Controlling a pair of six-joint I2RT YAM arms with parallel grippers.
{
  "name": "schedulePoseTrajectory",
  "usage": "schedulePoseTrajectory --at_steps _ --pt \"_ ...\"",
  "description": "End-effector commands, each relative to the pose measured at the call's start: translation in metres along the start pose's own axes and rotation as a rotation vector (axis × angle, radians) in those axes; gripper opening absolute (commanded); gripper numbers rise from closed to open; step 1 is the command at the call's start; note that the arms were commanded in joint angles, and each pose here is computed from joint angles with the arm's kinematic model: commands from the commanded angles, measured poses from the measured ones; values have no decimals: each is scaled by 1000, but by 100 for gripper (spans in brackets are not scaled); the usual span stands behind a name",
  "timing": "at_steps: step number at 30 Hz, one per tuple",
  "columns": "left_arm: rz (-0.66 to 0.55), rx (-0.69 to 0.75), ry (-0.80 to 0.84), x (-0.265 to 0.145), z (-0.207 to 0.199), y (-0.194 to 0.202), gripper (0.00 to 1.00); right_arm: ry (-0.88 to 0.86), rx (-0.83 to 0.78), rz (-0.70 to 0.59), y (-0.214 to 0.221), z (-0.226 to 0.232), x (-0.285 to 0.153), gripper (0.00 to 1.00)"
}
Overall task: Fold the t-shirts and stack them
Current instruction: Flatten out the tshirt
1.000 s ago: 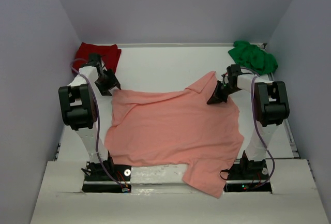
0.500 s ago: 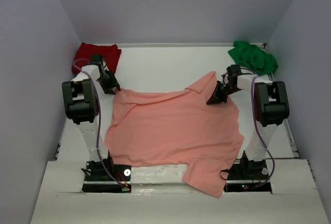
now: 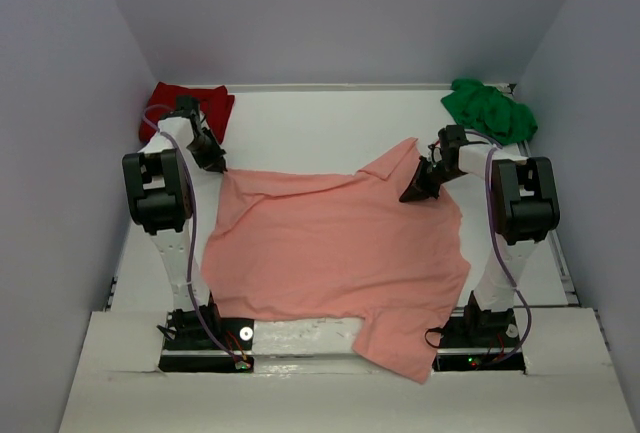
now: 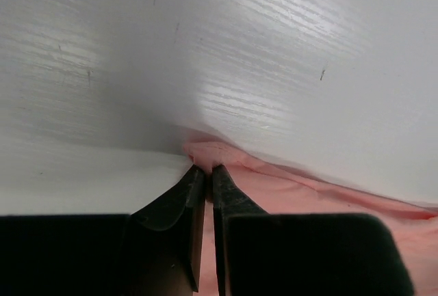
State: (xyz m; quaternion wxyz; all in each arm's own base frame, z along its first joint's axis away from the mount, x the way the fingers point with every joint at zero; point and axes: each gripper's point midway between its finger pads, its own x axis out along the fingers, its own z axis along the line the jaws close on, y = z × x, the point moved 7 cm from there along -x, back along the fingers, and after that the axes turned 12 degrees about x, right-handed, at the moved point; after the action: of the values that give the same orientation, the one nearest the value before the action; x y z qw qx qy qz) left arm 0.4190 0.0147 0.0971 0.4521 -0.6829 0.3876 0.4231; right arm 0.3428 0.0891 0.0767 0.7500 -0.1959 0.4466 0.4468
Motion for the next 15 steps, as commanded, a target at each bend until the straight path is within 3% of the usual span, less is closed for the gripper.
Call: schedulePoseTrajectory --at_steps 1,5,15 --pt "-26 19 -32 -15 1 -16 18 71 -9 -16 -2 -11 11 0" --pt "-26 21 -43 -16 4 -25 19 79 -10 -13 -1 -13 11 0" --pt "-3 19 -57 -11 14 -42 36 83 -13 -16 -1 -13 10 0"
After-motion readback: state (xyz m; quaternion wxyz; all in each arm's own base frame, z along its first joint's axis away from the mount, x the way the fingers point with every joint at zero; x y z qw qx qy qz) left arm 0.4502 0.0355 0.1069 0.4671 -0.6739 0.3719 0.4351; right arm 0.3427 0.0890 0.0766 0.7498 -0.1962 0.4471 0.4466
